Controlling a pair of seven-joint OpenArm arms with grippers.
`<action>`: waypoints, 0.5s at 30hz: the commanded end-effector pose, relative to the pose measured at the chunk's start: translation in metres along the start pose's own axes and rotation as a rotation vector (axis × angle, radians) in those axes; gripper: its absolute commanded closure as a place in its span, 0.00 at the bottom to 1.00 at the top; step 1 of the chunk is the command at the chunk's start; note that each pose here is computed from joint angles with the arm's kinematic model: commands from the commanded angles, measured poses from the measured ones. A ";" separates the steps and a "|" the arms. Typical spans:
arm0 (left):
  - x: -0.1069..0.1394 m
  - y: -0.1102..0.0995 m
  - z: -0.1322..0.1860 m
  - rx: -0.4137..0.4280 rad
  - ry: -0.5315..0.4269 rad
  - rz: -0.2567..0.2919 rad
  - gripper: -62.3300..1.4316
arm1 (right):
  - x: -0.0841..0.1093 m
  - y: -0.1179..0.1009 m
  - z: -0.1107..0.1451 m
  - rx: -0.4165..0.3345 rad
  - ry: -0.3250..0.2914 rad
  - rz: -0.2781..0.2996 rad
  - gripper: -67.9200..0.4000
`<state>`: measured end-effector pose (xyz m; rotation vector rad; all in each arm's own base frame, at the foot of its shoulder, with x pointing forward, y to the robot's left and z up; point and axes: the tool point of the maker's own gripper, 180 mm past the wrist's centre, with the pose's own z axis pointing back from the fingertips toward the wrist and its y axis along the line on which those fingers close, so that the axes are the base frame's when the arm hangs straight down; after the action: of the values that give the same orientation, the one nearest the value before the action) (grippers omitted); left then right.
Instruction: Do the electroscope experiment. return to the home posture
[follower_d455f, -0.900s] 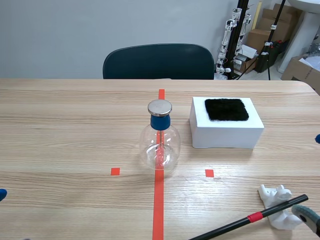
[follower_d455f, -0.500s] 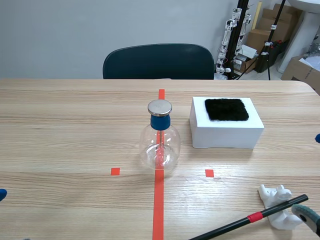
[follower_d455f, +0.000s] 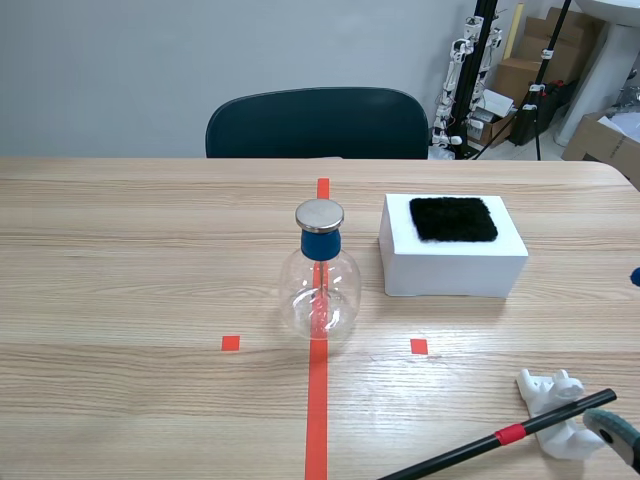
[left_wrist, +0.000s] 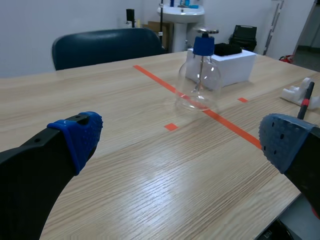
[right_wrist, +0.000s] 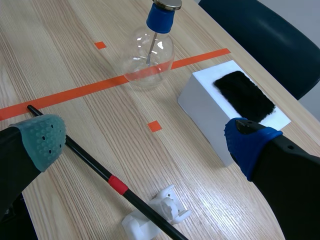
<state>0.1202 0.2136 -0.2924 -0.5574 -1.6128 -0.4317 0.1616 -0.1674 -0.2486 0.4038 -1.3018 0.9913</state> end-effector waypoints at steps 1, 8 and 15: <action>0.016 0.006 0.005 0.018 0.009 -0.041 0.00 | 0.015 -0.003 -0.005 0.011 -0.052 0.019 0.00; 0.051 0.001 0.001 0.019 0.113 -0.113 0.00 | 0.030 0.003 -0.018 0.052 -0.033 0.080 0.00; 0.070 -0.033 -0.032 -0.110 0.180 -0.159 0.00 | 0.048 0.021 -0.038 0.096 -0.035 0.068 0.00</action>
<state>0.1201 0.1786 -0.2195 -0.4481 -1.4593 -0.6789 0.1646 -0.1145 -0.2247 0.4316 -1.2948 1.1061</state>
